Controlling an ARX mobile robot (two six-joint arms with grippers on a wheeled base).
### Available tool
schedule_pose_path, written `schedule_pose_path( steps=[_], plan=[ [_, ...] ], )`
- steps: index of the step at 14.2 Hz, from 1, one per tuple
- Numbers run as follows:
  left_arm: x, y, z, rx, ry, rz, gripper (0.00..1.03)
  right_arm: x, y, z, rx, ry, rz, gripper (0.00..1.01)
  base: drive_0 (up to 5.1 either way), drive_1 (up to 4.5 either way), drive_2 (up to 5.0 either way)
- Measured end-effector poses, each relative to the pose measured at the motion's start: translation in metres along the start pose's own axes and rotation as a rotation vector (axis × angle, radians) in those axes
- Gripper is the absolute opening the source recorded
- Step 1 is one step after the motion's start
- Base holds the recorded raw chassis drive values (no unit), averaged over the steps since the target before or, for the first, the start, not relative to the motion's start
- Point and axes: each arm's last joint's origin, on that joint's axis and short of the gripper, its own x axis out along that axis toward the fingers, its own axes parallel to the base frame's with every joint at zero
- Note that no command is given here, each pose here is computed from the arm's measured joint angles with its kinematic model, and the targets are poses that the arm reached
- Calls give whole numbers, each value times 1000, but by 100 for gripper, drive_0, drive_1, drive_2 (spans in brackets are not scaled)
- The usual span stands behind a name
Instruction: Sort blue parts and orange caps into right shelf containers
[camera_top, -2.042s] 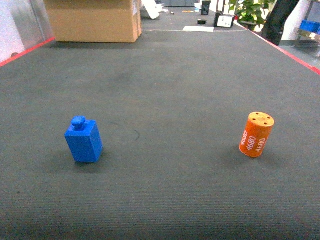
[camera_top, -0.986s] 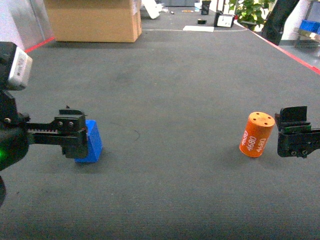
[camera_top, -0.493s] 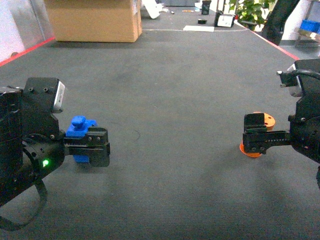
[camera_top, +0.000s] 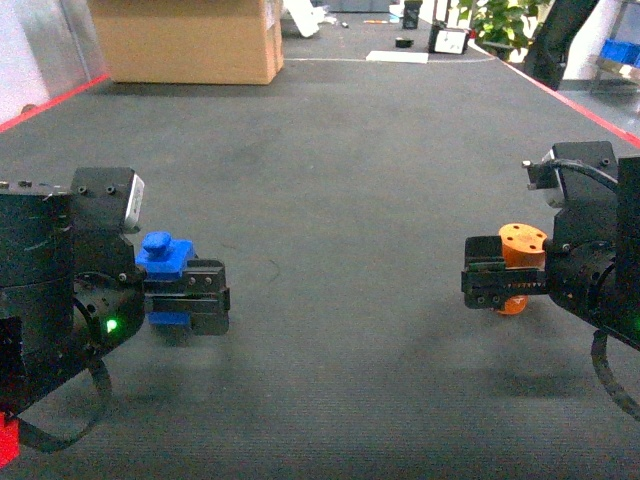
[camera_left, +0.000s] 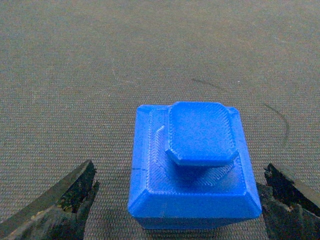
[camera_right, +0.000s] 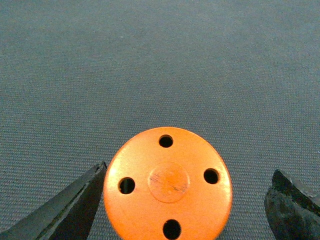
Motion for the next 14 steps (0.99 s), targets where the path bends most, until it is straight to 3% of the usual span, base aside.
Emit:
schedule_pose_path(
  steps=[2, 3, 4, 5, 6, 9, 10, 11, 14],
  plan=[
    [1, 1, -1, -15, 6, 2, 98, 0, 2, -1, -6, 8, -6, 93, 0, 0, 0],
    [1, 2, -1, -26, 3, 5, 98, 0, 3, -1, -10, 12, -8, 82, 0, 0, 0],
    [2, 3, -1, -29, 12, 9, 82, 0, 2, -1, -10, 14, -12, 62, 0, 0, 0],
    [1, 3, -1, -37, 12, 9, 53, -1, 2, -2, -11, 21, -12, 44, 0, 0, 0],
    [-10, 3, 5, -45, -26, 24, 44, -13, -1, 2, 19, -12, -11, 44, 0, 0, 0],
    [-54, 6, 34, -24, -183, 68, 44, -63, -8, 40, 61, -211, 13, 44, 0, 0, 0],
    [-74, 8, 43, 1, -252, 118, 44, -85, -12, 49, 69, -280, 17, 44, 0, 0, 0],
    [-129, 21, 48, 9, -339, 227, 44, -140, -25, 49, 63, -345, 2, 44, 0, 0, 0],
    [-184, 30, 52, 2, -388, 294, 44, -200, -45, 62, 85, -451, -40, 44, 0, 0, 0]
  ],
)
